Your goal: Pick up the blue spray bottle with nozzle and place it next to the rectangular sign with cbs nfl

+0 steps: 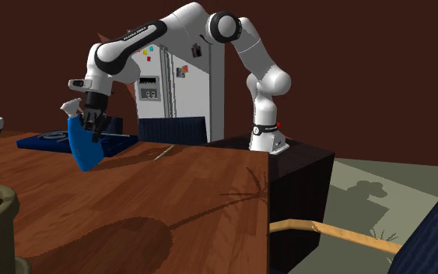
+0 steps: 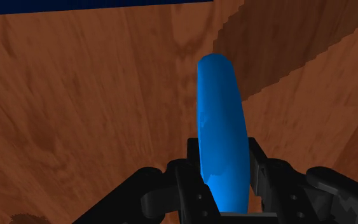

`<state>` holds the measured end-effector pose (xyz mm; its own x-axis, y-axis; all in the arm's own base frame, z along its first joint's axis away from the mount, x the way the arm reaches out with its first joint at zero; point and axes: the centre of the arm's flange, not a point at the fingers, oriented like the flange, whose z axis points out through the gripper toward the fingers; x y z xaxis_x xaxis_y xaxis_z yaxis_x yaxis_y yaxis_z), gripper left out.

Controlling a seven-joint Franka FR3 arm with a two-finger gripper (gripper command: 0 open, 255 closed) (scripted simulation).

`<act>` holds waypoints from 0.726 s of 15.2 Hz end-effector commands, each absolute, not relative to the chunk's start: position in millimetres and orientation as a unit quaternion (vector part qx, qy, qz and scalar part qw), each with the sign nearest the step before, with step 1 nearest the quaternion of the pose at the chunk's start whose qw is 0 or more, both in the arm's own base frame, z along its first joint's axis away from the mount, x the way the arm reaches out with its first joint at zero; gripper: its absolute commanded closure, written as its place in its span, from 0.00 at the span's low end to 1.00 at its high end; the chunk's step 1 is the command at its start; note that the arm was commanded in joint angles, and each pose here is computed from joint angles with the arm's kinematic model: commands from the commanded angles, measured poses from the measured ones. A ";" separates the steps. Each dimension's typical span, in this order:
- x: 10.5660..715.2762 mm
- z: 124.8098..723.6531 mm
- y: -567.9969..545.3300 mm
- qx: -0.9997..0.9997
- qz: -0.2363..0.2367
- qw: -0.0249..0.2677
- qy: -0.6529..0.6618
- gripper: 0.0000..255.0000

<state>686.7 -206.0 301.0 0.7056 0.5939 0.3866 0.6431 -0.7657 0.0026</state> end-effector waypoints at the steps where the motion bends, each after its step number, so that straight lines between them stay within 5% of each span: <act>1: 686.7 301.0 -206.0 -0.921 -0.186 0.066 -0.336 0.00; 11: 671.8 347.1 -218.3 -0.921 -0.186 0.066 -0.336 0.00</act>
